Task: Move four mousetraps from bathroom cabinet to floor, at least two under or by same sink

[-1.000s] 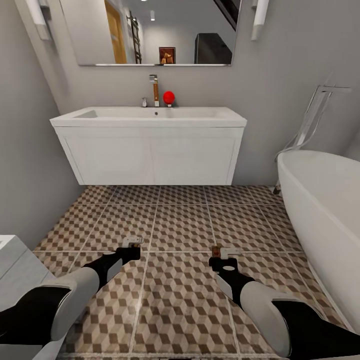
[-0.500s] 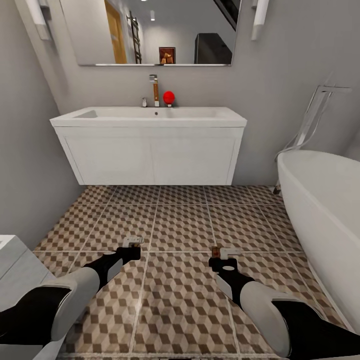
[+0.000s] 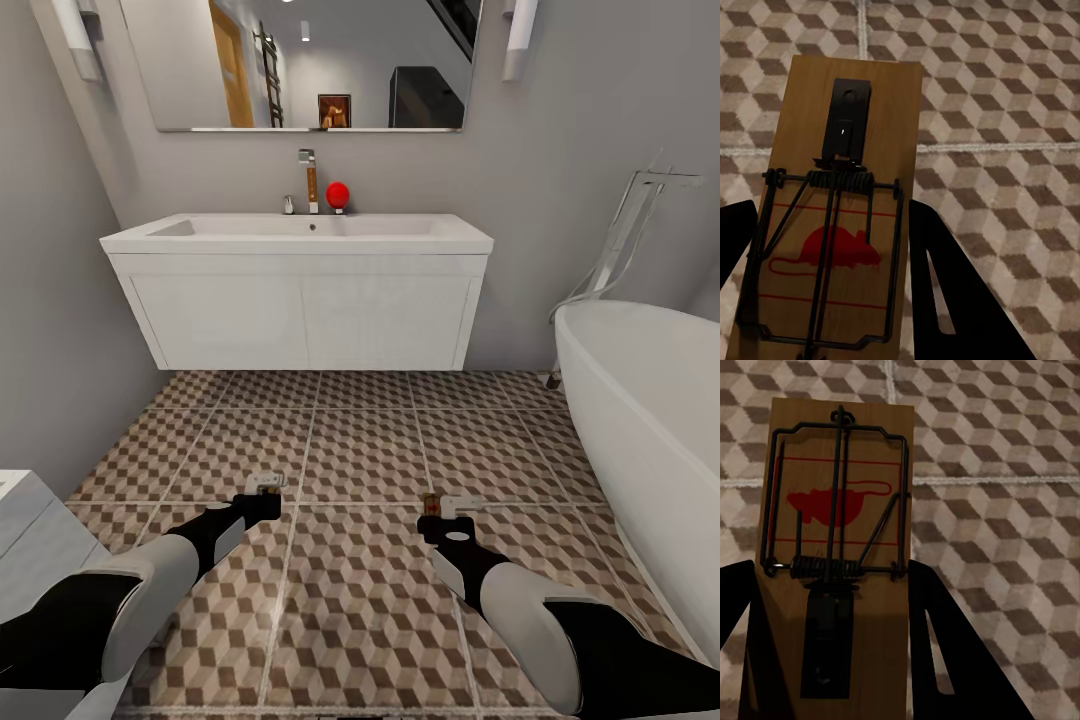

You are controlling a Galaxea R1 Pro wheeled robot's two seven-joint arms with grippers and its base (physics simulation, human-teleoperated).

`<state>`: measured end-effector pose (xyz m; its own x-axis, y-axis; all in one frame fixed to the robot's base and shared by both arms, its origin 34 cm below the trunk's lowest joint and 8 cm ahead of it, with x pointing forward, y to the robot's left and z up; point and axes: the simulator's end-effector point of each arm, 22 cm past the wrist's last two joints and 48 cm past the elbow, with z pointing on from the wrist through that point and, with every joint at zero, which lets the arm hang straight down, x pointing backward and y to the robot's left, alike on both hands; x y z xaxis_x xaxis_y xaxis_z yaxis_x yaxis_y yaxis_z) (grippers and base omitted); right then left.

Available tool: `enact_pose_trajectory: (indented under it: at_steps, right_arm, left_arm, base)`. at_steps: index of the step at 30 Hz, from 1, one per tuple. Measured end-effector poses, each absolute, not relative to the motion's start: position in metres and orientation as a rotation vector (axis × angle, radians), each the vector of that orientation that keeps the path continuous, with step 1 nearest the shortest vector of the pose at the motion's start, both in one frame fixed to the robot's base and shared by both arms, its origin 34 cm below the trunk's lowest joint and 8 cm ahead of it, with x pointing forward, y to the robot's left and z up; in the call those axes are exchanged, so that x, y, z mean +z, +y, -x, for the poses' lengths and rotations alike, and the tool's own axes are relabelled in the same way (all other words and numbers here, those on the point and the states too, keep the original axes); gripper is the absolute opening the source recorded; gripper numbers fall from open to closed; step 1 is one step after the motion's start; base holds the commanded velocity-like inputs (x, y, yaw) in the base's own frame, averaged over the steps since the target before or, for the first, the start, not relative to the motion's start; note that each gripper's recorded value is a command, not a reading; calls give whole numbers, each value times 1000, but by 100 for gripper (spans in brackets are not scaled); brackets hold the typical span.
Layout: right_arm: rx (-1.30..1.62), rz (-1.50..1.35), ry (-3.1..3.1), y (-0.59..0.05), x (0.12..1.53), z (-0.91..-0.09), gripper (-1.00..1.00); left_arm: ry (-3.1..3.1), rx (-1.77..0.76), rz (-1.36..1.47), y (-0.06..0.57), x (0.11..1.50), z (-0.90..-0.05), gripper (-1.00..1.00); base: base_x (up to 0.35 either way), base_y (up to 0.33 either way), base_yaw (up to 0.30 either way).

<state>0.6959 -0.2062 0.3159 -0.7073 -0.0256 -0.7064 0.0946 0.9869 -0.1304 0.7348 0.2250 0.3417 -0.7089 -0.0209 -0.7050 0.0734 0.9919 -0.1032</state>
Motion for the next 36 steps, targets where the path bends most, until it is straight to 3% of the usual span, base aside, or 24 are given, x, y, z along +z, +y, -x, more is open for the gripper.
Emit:
enact_pose_trajectory:
  at_steps: [36]
  right_arm:
    - [-204,-44,2359,-206,311,-694,-100]
  left_arm:
    - [2361,-158,-36,225,337,-734,-100]
  base:
    - [0,0,11]
